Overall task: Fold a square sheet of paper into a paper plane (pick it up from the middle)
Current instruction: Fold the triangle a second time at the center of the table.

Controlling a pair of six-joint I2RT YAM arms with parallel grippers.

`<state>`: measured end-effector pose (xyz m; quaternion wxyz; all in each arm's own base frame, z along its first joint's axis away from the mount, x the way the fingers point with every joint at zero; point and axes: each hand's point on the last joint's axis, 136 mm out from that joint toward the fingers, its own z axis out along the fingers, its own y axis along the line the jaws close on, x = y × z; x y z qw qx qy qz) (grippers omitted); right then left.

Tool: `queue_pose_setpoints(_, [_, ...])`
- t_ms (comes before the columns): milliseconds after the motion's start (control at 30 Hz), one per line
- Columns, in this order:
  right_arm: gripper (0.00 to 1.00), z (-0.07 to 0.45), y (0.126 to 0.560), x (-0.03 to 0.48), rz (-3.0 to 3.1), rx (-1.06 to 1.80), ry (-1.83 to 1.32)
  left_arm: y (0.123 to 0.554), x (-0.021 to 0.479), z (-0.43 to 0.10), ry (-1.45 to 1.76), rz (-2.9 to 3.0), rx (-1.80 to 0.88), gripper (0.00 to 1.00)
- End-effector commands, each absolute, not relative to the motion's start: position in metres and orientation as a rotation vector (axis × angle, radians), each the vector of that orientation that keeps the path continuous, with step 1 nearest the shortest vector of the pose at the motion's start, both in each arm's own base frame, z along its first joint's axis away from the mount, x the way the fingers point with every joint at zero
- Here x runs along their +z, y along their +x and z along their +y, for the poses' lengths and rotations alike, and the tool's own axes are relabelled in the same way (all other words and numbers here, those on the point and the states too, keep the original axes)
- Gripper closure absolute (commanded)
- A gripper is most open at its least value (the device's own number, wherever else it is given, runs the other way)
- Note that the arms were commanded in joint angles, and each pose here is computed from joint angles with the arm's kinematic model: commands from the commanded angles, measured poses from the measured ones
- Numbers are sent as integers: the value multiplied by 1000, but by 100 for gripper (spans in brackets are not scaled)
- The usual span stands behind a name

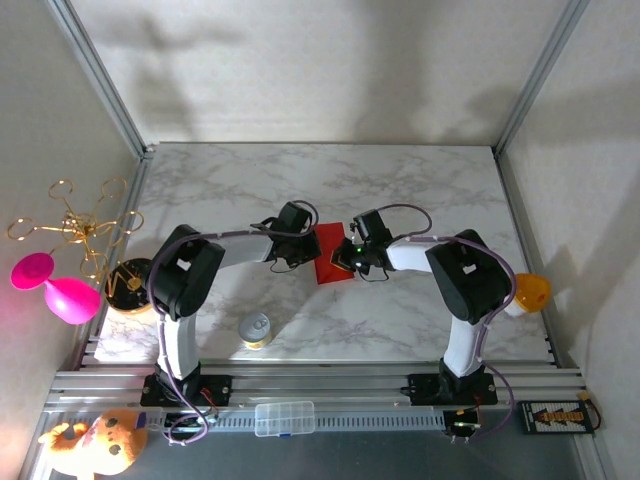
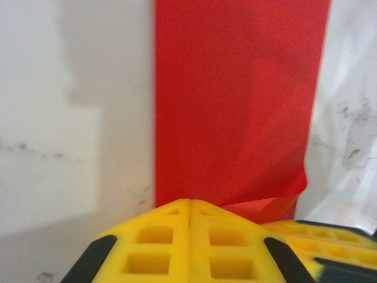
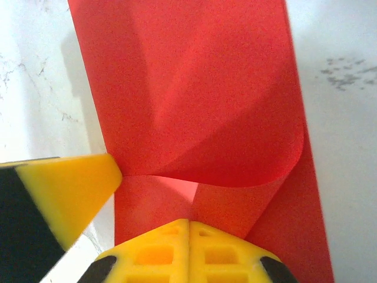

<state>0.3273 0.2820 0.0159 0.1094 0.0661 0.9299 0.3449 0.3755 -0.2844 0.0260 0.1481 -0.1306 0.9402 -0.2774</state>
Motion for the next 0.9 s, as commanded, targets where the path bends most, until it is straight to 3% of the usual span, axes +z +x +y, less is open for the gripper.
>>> queue_pose_setpoints(0, [97, 249, 302, -30, 2883, 806, 330, 383, 55, -295, -302, 2658, -831, 96])
queue_pose_setpoints(433, [98, 235, 297, -44, 2933, 678, 414, 321, 52, -306, -334, 2745, -881, 92])
queue_pose_setpoints(867, [98, 236, 295, -45, 2943, 694, 426, 303, 19, -308, -328, 2833, -839, 93])
